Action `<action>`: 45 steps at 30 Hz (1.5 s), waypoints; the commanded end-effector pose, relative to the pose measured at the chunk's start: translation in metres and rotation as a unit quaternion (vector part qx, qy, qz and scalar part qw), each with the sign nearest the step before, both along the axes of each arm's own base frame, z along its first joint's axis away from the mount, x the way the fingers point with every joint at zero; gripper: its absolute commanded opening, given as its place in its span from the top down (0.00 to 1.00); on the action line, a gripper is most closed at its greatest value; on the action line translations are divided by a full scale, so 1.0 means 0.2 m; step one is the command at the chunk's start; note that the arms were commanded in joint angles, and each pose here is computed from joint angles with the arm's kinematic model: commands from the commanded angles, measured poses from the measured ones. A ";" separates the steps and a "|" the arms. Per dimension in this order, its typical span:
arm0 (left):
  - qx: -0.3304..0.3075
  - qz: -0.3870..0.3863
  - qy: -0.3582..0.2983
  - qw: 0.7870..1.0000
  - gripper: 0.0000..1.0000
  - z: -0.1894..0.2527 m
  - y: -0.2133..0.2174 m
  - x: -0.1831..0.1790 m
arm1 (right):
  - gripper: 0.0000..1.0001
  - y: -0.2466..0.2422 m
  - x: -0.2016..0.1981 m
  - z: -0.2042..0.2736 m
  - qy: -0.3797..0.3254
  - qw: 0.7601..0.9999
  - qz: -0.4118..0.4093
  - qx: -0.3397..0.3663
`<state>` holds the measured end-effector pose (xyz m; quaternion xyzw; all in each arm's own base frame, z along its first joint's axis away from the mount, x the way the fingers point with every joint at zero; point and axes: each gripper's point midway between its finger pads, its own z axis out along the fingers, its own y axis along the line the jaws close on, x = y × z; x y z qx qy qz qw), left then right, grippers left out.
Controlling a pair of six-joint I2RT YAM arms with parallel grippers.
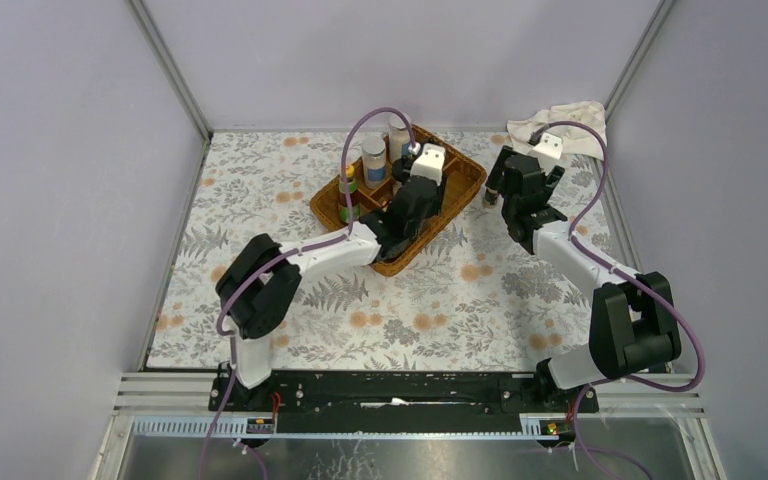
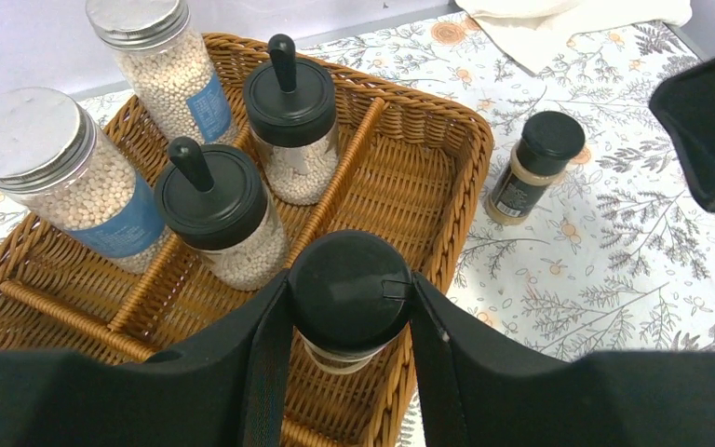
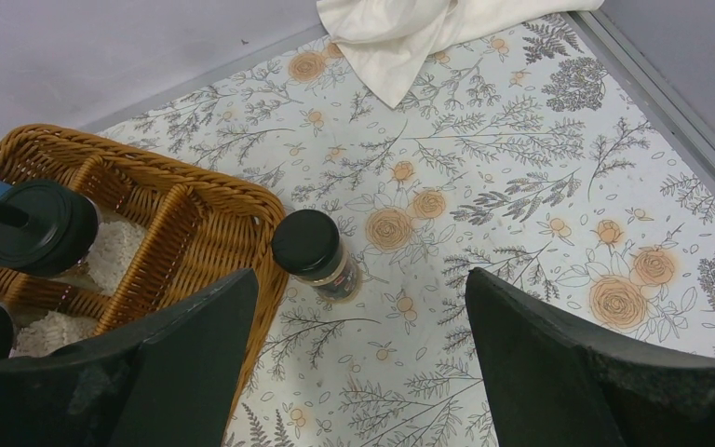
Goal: Organize the condiment bottles
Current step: Place the bottle in the storage box.
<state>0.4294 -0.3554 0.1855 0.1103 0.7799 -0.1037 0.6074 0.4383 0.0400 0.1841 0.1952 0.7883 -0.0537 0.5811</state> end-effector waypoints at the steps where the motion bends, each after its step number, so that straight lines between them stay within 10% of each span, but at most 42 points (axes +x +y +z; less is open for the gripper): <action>1: -0.030 0.001 0.008 1.000 1.00 0.01 -0.01 0.07 | 0.11 0.01 0.04 0.04 -0.022 1.000 0.001 0.015; 45: -0.034 0.046 0.067 0.996 1.00 -0.26 -0.02 0.25 | 0.11 0.00 0.06 0.01 -0.014 1.000 0.002 0.015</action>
